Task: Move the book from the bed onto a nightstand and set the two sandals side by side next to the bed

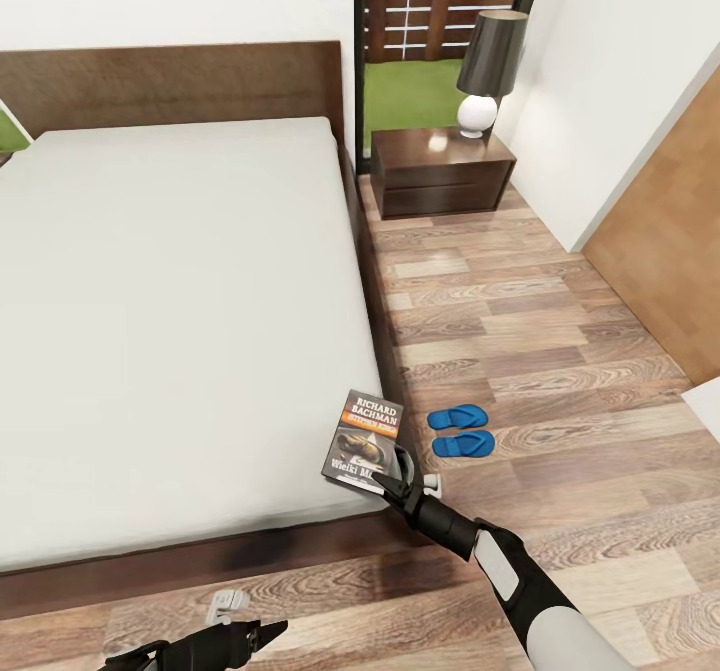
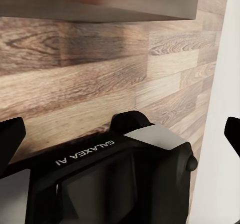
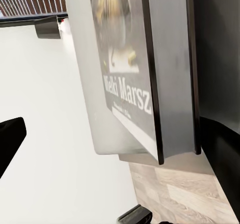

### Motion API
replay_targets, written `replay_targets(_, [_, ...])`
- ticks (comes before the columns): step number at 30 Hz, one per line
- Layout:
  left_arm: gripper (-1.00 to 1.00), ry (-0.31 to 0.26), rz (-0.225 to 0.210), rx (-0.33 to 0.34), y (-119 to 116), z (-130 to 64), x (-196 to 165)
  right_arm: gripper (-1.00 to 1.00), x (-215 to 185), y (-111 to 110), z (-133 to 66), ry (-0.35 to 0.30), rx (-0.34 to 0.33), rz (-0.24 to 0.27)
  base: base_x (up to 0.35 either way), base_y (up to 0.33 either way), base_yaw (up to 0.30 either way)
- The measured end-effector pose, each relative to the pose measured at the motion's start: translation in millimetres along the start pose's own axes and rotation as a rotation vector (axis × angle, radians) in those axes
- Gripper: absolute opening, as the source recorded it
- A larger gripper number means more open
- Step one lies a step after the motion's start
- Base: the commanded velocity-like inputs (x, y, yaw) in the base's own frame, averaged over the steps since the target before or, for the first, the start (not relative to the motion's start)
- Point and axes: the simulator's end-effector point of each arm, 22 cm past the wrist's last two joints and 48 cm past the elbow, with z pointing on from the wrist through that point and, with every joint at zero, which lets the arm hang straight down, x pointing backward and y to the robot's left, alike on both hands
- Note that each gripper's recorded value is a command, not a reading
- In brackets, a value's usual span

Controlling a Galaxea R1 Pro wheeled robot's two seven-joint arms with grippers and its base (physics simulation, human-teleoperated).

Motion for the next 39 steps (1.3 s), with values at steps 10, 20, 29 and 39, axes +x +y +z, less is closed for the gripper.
replay_targets(10, [1.0,0.0,0.0,0.0,0.0,0.0,-0.1,1.0,0.0,0.0,0.0,0.0,0.0,0.0,0.0,0.0,0.0])
replay_targets(20, [1.0,-0.001,0.0,0.0,0.0,0.0,-0.1,1.0,0.0,0.0,0.0,0.0,0.0,0.0,0.0,0.0,0.0])
replay_targets(29, [1.0,0.0,0.0,0.001,-0.3,0.0,0.0,1.0,0.0,0.1,0.0,0.0,0.0,0.0,0.0,0.0,0.0])
replay_targets(39, [1.0,0.0,0.0,0.003,3.7,3.6,1.0,1.0,-0.8,-5.7,1.0,-0.003,0.001,-0.003,0.0,0.0,0.0])
